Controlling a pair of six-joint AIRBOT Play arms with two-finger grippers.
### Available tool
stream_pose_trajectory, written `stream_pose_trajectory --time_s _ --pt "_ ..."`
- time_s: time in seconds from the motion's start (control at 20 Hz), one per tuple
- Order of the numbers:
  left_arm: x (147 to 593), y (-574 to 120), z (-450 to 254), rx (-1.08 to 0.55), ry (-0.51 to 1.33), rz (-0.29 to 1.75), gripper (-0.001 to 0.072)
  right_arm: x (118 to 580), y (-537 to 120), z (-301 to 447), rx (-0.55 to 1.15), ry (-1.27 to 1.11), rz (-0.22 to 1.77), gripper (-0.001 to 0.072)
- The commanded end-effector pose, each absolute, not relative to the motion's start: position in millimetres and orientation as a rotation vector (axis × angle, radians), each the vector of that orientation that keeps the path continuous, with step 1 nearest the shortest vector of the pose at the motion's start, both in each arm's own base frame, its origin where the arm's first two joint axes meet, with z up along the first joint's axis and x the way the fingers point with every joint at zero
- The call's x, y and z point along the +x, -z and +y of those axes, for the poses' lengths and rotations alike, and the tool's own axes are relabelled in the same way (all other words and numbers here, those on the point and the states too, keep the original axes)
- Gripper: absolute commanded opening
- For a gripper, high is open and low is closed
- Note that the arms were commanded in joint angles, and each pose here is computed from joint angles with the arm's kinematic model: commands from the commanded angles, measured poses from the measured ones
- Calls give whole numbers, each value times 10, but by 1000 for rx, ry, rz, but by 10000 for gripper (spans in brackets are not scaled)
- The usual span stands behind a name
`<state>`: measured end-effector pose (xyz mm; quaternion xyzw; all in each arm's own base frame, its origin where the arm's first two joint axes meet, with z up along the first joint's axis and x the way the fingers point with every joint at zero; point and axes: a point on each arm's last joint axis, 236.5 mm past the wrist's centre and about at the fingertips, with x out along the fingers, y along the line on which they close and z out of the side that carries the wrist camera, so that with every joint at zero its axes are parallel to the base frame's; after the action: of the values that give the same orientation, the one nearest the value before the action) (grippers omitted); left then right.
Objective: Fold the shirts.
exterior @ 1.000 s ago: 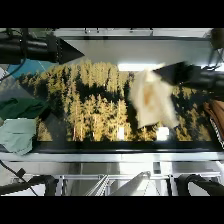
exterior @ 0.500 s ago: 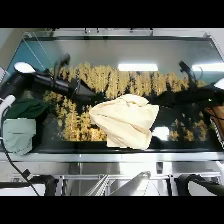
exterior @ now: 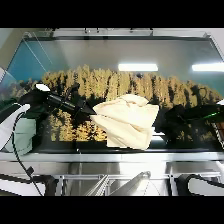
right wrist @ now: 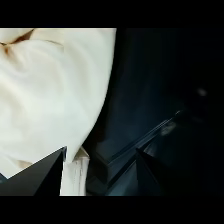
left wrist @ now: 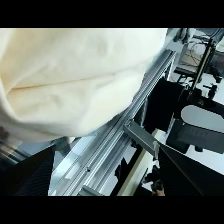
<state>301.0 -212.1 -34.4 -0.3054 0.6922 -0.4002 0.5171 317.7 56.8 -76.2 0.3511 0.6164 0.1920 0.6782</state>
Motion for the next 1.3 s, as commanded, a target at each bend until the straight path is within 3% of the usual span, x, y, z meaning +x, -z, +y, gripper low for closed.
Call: stream_pose_trajectory --time_s 0.0,0.15,0.2,0.25,0.3,0.35,0.4,0.45,0.5,0.55,0.75,0.95,1.1,1.25 --pt "2846 336 -2100 -735 999 1728 716 3129 1031 911 860 -482 1470 509" --pt "2883 438 -2066 -717 938 1737 716 3229 1054 1289 905 -561 1444 505" --pt "2936 483 -2090 -710 915 1718 715 3307 1015 1392 932 -585 1408 448" --pt "3030 542 -2097 -705 881 1685 715 3383 965 1463 956 -607 1370 322" --pt "3106 599 -2127 -691 853 1655 712 3471 894 1513 982 -626 1324 244" --pt "3201 668 -2153 -674 818 1619 650 3561 806 1542 1006 -648 1271 124" --pt "3287 727 -2181 -657 788 1585 561 3618 717 1567 1010 -683 1231 82" --pt "3388 786 -2213 -639 755 1546 398 3637 616 1601 1015 -726 1209 46" --pt "3467 833 -2249 -621 730 1513 86 3645 490 1638 1013 -780 1189 17" --pt "3527 857 -2268 -614 713 1488 20 3658 350 1669 1018 -825 1168 17" --pt "3782 289 -2340 -618 807 1364 19 3860 -614 1601 988 -972 950 16" --pt "4057 -1588 -2116 -454 909 947 19 3920 -2283 1266 778 -1029 566 16" --pt "3648 -3371 -1933 -269 935 537 19 3469 -3809 1166 554 -1039 170 16" --pt "3025 -4388 -1887 -116 931 290 19 2877 -4687 1260 338 -972 -83 16"
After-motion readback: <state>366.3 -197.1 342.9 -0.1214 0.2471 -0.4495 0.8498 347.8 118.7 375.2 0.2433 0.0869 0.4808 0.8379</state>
